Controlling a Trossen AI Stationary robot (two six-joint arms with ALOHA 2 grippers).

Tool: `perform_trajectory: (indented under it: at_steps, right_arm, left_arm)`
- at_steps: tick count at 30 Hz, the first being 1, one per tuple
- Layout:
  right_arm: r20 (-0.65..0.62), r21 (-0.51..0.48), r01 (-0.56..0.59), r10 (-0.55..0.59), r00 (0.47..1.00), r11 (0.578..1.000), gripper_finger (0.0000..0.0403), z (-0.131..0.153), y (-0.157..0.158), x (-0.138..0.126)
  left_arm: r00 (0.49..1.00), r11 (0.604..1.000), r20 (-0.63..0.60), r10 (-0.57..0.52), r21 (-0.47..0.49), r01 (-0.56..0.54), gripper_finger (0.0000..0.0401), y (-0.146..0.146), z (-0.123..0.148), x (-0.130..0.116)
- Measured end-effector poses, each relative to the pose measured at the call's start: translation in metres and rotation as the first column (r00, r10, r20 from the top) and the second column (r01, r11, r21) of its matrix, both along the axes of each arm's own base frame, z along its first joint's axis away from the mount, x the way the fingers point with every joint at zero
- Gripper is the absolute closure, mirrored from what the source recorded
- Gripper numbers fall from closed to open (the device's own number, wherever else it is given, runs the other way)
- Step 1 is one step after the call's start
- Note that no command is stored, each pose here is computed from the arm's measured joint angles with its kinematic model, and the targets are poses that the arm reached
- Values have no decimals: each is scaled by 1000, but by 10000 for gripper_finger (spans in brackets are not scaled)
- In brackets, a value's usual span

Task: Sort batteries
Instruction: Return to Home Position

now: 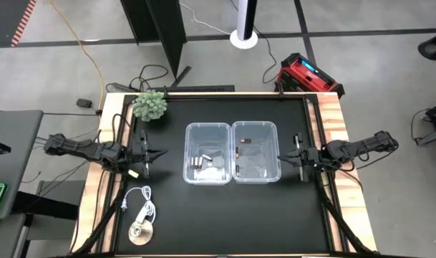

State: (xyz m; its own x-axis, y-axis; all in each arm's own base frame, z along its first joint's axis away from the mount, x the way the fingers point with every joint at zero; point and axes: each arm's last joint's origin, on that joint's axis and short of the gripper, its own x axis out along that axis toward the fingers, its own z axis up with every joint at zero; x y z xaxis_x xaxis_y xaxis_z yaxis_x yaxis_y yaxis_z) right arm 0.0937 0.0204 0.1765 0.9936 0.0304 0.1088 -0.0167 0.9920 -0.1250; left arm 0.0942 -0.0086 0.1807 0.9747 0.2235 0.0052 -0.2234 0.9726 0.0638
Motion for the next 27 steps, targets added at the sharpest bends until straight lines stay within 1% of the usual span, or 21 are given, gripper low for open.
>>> perform_trajectory:
  at_steps: [3, 8, 15, 18, 25, 27]
  right_arm:
    - [-20, -1, 7, -7, 1000, 1000, 403, -2, -1, 0]
    - [-22, -1, 9, -9, 1000, 1000, 403, -2, -1, 0]
    - [-26, -13, 10, -10, 1000, 1000, 398, -3, -1, 0]
    - [-29, -11, 10, -10, 1000, 1000, 390, -3, -1, 0]
    - [-43, 91, 3, 1, 999, 996, 376, -4, -1, 1]
    - [-43, 99, 3, 2, 999, 995, 375, -4, -1, 1]
  left_arm:
    - [1000, 1000, 15, 1, 15, -1, 401, 1, 1, -3]
    - [1000, 999, -14, -8, 42, 9, 401, 1, 0, -3]
    - [999, 999, -31, -12, 45, 13, 401, 0, -1, -3]
    - [1000, 1000, -27, -14, 23, 14, 400, 0, -1, -3]
    - [999, 999, -29, -16, 27, 17, 398, 0, -2, -3]
    - [999, 1000, -28, -16, 23, 17, 398, 0, -2, -3]
